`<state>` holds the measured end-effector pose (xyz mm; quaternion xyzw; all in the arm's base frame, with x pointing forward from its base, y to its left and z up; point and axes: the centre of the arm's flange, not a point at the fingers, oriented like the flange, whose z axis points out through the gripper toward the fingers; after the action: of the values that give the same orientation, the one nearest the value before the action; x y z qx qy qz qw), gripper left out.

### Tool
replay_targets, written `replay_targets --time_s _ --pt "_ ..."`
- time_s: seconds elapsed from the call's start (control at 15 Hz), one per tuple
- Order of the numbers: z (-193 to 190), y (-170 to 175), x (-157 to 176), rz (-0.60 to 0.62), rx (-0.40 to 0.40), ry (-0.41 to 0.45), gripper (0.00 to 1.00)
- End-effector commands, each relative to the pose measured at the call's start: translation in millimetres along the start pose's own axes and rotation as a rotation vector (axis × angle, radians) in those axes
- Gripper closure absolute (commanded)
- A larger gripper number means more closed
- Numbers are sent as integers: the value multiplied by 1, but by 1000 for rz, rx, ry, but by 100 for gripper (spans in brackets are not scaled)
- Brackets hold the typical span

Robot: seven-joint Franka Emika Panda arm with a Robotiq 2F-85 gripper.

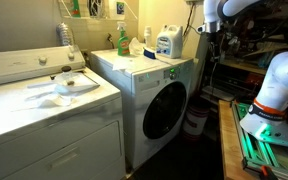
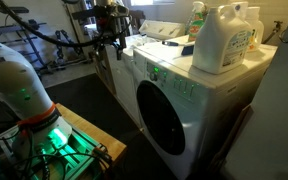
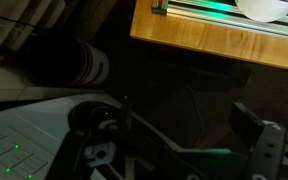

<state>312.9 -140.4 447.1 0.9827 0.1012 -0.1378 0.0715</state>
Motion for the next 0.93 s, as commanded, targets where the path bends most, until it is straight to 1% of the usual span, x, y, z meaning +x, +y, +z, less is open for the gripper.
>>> replay_targets --time_s 0.0,0.6,0.67,0.73,0.87 --pt "0 0 0 0 0 0 0" --pt "0 0 0 0 0 0 0" --pt "1 -3 7 -25 38 22 0" --pt "3 -10 9 -20 37 25 0" --pt "10 -27 19 -22 91 16 0"
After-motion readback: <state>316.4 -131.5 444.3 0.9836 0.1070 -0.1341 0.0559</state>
